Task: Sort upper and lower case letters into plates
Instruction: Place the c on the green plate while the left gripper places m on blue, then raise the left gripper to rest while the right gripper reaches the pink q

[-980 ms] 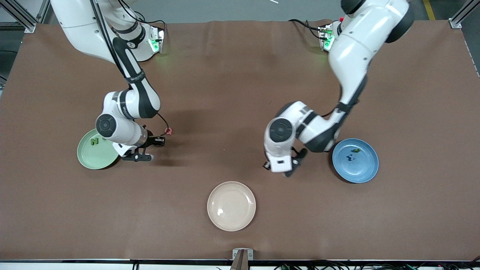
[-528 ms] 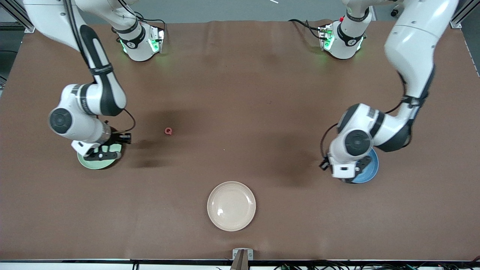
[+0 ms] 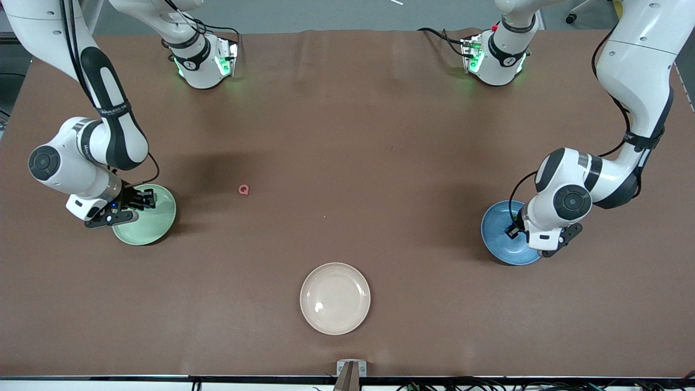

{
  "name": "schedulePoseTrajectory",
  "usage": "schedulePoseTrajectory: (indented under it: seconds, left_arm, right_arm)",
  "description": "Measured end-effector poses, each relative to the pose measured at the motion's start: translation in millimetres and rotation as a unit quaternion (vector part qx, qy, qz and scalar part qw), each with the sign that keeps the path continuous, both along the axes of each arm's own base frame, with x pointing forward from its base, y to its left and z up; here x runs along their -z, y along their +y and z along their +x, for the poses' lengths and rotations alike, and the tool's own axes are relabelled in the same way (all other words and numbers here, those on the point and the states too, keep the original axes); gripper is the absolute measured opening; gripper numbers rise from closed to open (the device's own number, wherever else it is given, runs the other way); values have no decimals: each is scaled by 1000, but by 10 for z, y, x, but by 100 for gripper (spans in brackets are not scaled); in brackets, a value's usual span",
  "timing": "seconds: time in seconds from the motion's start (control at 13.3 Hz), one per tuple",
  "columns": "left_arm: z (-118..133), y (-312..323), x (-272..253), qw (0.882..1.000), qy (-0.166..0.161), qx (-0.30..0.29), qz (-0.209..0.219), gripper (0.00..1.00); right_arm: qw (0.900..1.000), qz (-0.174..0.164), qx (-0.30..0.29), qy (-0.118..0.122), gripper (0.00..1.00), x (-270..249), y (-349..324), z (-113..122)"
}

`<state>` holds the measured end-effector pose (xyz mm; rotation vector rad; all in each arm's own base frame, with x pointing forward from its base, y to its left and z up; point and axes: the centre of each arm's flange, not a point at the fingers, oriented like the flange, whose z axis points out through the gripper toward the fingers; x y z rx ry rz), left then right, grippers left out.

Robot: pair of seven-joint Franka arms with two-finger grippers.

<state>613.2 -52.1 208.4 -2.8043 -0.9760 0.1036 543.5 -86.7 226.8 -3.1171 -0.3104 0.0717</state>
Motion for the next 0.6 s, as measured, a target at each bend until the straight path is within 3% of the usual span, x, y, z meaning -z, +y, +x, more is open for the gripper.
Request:
schedulePoseTrajectory:
  seconds: [0.23, 0.6]
  left_arm:
    - [65, -132, -408, 1000, -25, 10, 6, 99]
    - [191, -695, -1986, 997, -48, 41, 34, 100]
  right_arm:
    - [1000, -7, -4, -8, 33, 162, 29, 13]
    - [1000, -7, -5, -5, 33, 370, 95, 2]
